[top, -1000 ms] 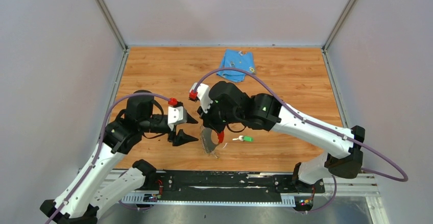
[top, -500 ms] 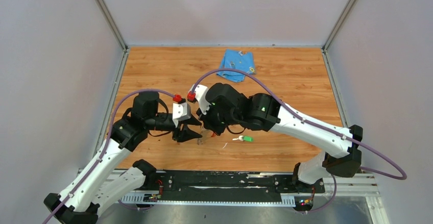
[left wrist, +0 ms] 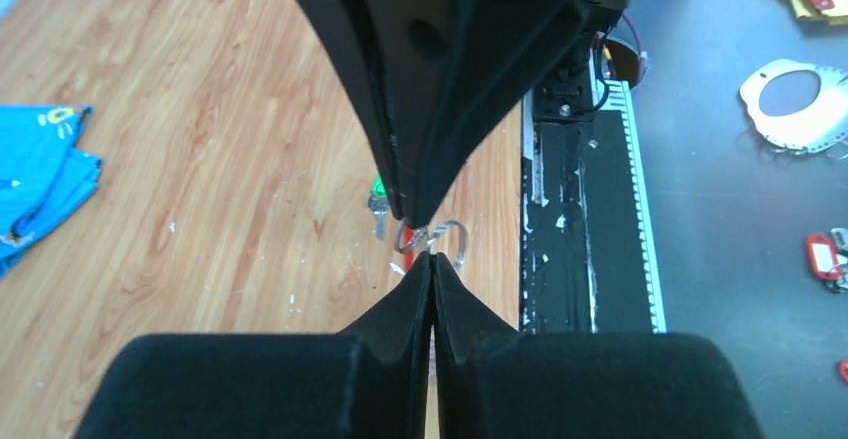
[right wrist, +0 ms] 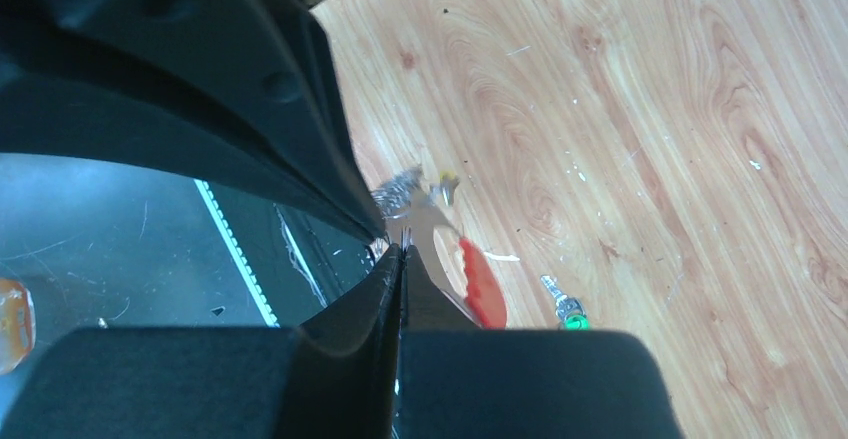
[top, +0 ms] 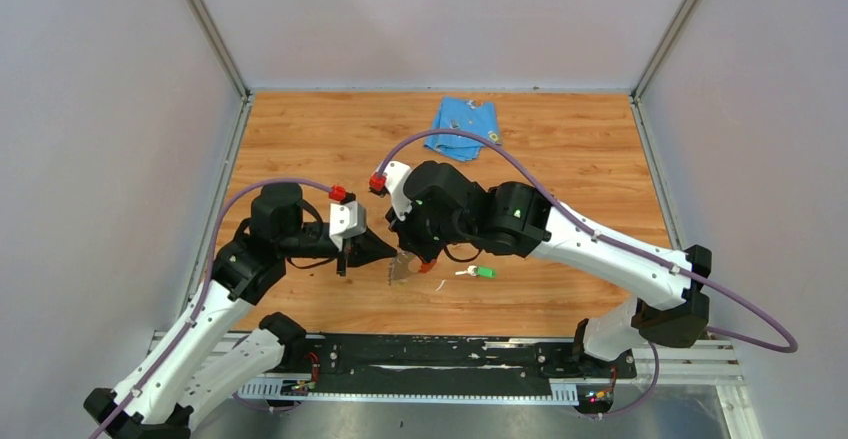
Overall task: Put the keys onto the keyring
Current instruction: Adjust the keyring.
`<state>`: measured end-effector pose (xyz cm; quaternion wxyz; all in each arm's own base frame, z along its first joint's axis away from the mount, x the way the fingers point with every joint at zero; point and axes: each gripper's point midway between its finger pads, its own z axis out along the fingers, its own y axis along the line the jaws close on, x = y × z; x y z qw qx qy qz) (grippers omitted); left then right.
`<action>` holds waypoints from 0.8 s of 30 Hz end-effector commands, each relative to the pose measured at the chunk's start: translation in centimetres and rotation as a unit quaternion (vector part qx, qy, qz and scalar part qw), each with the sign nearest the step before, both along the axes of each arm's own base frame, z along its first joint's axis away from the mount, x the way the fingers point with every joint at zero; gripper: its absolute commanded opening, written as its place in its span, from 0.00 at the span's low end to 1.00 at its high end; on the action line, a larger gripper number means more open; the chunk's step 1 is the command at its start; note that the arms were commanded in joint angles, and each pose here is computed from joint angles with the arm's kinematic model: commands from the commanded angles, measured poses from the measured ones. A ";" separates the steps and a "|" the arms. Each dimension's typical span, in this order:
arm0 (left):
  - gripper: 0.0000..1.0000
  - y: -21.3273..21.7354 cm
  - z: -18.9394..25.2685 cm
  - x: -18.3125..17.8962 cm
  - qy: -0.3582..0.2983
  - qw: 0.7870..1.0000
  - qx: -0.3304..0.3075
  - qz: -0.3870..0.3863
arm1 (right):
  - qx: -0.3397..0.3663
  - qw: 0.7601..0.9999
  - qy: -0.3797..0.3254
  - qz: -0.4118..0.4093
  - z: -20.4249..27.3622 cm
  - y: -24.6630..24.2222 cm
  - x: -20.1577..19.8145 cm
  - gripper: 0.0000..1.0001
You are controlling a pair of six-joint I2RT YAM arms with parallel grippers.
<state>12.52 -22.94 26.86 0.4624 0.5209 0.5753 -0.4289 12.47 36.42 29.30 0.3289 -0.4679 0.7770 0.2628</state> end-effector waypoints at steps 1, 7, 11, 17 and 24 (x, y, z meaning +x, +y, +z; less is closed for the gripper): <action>0.01 0.7 0.7 -0.1 -0.049 0.999 0.002 0.006 | 0.017 0.999 -0.022 -0.034 1.2 -0.5 0.8 0.00; 0.00 1.0 0.4 -0.8 -0.041 0.999 0.006 -0.001 | 0.033 0.998 -0.032 -0.040 1.7 -0.9 0.9 0.00; 0.06 1.5 0.7 -0.1 -0.048 0.998 0.010 0.030 | 0.087 0.995 -0.038 -0.021 2.8 -0.8 0.2 0.00; 0.66 0.5 1.8 -0.3 0.015 0.998 -0.040 0.041 | 0.156 0.986 -0.050 -0.025 4.4 -0.6 0.1 0.00; 0.70 -1.3 0.4 -0.2 0.091 0.994 -0.059 0.009 | 0.133 0.986 -0.066 -0.080 3.7 -0.6 2.2 0.00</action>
